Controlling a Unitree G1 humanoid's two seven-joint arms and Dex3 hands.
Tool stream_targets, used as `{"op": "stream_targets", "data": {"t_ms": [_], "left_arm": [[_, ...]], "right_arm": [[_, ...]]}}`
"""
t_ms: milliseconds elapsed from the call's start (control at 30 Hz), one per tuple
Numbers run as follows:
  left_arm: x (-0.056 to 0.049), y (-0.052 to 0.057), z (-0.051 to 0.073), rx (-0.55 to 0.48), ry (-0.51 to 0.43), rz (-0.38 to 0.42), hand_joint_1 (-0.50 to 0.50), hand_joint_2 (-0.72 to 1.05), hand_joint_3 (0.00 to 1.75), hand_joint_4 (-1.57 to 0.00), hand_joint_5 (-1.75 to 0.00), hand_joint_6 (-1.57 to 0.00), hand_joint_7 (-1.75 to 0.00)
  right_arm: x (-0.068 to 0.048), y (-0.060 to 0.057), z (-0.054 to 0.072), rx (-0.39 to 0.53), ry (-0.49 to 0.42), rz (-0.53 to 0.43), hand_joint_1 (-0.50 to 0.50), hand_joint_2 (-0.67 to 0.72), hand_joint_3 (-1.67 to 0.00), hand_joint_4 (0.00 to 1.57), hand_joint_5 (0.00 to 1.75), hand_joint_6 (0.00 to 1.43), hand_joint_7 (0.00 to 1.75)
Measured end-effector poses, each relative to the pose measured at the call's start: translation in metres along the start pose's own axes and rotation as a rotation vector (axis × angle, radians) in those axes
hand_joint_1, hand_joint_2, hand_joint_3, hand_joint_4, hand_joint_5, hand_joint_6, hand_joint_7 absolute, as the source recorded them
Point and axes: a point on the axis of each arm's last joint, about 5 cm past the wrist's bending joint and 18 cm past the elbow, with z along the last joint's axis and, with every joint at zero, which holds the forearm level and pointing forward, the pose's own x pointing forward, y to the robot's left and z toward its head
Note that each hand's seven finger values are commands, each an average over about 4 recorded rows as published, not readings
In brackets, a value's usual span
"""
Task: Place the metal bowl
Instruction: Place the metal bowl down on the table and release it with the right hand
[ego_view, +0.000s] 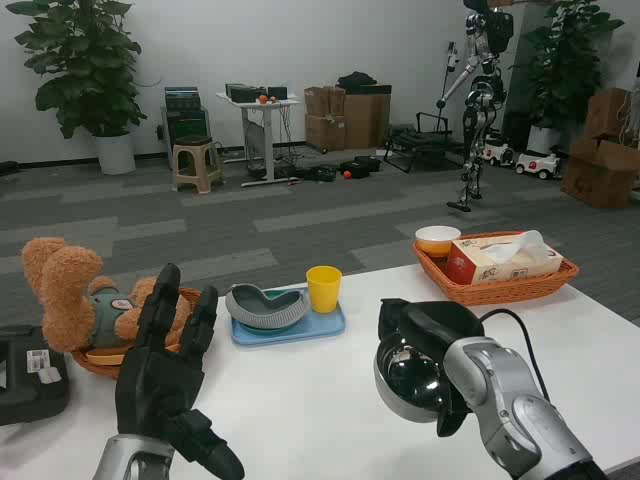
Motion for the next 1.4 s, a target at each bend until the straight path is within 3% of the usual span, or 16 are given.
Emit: {"op": "stream_targets", "data": {"t_ms": [667,800,967,1167,1300,1400], "left_arm": [[-0.001,0.001,0.001,0.004,0.000,0.001,-0.50,-0.72,0.04,-0.07,0.00,0.00,0.00],[-0.001,0.001,0.001,0.005,-0.002,0.002,-0.50,-0.72,0.00,-0.07,0.00,0.00,0.00],[-0.002,0.002,0.001,0.006,-0.002,0.004,-0.50,-0.72,0.00,-0.07,0.00,0.00,0.00],[-0.002,0.001,0.000,0.005,0.001,0.002,-0.50,-0.72,0.04,-0.07,0.00,0.00,0.00],[-0.002,0.000,0.000,0.003,0.002,-0.002,-0.50,-0.72,0.02,-0.07,0.00,0.00,0.00],[-0.002,0.000,0.000,0.001,0.003,-0.003,-0.50,-0.72,0.04,-0.07,0.00,0.00,0.00]], "right_arm": [[0.001,0.002,0.002,0.030,-0.018,0.011,0.19,-0.16,-1.47,1.30,0.87,0.31,1.26],[0.008,0.015,-0.009,0.032,0.047,0.062,0.21,-0.16,-1.43,1.36,0.87,0.31,1.33],[0.016,0.031,-0.024,0.029,0.111,0.118,0.21,-0.16,-1.43,1.32,0.92,0.29,1.33],[0.025,0.040,-0.035,0.021,0.156,0.113,0.21,-0.16,-1.43,1.33,0.92,0.29,1.33],[0.027,0.054,-0.042,0.004,0.202,0.134,0.23,-0.16,-1.37,1.31,0.97,0.26,1.40],[0.029,0.061,-0.041,-0.043,0.196,0.138,0.21,-0.16,-1.35,1.33,0.97,0.26,1.40]]}}
